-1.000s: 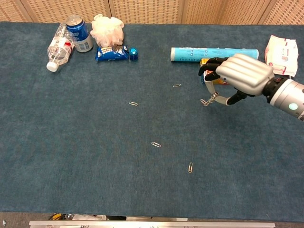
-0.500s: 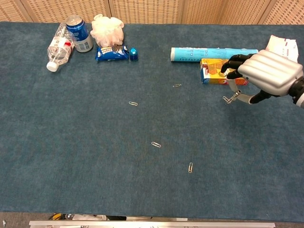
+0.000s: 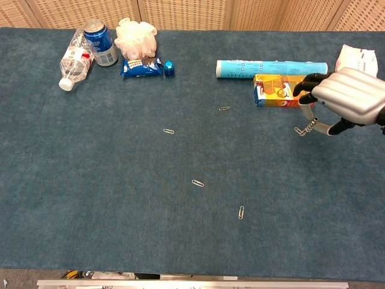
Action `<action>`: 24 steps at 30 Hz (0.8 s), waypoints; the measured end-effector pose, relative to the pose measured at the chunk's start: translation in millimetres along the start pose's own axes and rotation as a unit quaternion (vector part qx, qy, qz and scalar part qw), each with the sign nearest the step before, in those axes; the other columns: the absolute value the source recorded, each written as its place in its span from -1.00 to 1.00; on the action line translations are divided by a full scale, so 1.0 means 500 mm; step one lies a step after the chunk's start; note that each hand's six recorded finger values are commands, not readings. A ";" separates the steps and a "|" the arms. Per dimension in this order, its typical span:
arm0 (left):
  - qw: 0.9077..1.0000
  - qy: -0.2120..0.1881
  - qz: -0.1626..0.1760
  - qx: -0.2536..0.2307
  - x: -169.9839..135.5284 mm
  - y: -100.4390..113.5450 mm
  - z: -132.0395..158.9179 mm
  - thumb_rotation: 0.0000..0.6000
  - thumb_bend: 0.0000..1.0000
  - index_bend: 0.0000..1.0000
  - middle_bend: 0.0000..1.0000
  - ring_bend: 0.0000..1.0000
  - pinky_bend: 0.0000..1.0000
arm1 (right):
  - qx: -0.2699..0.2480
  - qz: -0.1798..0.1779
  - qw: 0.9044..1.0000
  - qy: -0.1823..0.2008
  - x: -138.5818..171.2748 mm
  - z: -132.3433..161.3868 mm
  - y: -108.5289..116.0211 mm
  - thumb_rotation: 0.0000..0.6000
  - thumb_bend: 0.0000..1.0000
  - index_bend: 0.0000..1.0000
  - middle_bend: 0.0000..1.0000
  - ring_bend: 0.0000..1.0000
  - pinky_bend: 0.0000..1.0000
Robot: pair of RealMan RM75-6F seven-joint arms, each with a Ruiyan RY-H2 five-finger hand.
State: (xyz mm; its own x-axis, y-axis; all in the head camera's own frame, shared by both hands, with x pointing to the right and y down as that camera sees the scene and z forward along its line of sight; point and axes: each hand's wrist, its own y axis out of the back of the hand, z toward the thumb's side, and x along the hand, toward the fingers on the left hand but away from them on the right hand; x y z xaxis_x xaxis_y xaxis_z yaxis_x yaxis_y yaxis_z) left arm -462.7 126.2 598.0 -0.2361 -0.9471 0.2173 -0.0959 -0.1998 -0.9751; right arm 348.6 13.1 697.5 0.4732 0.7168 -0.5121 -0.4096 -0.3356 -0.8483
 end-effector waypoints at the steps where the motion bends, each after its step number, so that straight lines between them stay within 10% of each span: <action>1: 1.000 0.000 0.000 0.000 0.000 0.000 0.000 1.00 -0.91 -0.38 -0.31 -0.34 -0.09 | 0.000 0.000 1.000 0.000 0.000 0.000 0.000 1.00 -0.39 0.18 -0.46 -0.66 -0.26; 24: 1.000 0.001 0.000 0.002 -0.003 0.000 0.000 1.00 -0.91 -0.38 -0.31 -0.34 -0.09 | 0.002 0.012 1.000 -0.006 0.002 -0.004 -0.012 1.00 -0.41 0.18 -0.46 -0.66 -0.26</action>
State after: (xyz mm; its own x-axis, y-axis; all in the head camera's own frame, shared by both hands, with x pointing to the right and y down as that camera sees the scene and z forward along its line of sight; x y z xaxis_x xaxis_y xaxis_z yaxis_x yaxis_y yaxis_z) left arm -462.6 127.4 597.8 -0.2371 -0.9468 0.2177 -0.0924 -0.2011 -0.9752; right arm 353.0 14.6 702.0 0.4537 0.7154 -0.5315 -0.4248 -0.3506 -0.8346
